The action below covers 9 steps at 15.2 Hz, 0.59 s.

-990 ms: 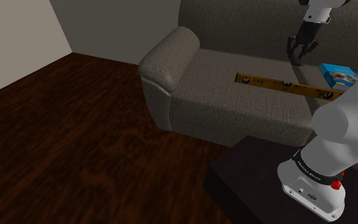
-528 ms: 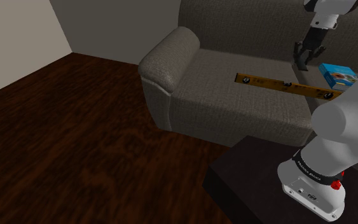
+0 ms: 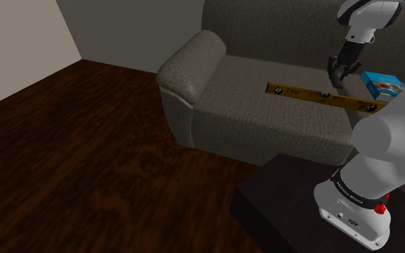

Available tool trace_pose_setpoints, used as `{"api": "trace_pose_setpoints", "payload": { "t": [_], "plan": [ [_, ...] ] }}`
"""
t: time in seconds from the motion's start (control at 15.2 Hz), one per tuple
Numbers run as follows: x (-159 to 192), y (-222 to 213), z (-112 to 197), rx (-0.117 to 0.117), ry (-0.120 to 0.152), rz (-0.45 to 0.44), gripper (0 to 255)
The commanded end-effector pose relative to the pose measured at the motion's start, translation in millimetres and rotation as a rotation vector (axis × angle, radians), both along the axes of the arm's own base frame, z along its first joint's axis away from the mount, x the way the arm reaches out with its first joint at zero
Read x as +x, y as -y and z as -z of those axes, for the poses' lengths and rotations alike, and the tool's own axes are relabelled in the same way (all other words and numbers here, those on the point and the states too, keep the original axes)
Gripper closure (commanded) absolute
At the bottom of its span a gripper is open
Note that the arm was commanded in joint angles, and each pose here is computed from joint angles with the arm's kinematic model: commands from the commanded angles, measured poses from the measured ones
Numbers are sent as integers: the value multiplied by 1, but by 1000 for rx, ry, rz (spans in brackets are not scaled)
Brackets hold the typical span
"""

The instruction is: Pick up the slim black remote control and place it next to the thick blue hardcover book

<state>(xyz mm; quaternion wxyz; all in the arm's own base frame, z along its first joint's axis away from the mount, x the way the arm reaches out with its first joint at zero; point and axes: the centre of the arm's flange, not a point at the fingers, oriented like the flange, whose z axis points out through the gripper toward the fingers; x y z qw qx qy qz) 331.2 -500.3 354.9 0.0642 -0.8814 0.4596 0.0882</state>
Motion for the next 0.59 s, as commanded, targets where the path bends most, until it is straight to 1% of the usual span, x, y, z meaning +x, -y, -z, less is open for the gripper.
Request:
{"api": "trace_pose_setpoints", "payload": {
  "t": [0.0,0.26,0.53],
  "plan": [
    [0,0,11,-1,0,0,255],
    [0,0,31,-1,0,0,255],
    [0,0,31,-1,0,0,255]
  ]
}}
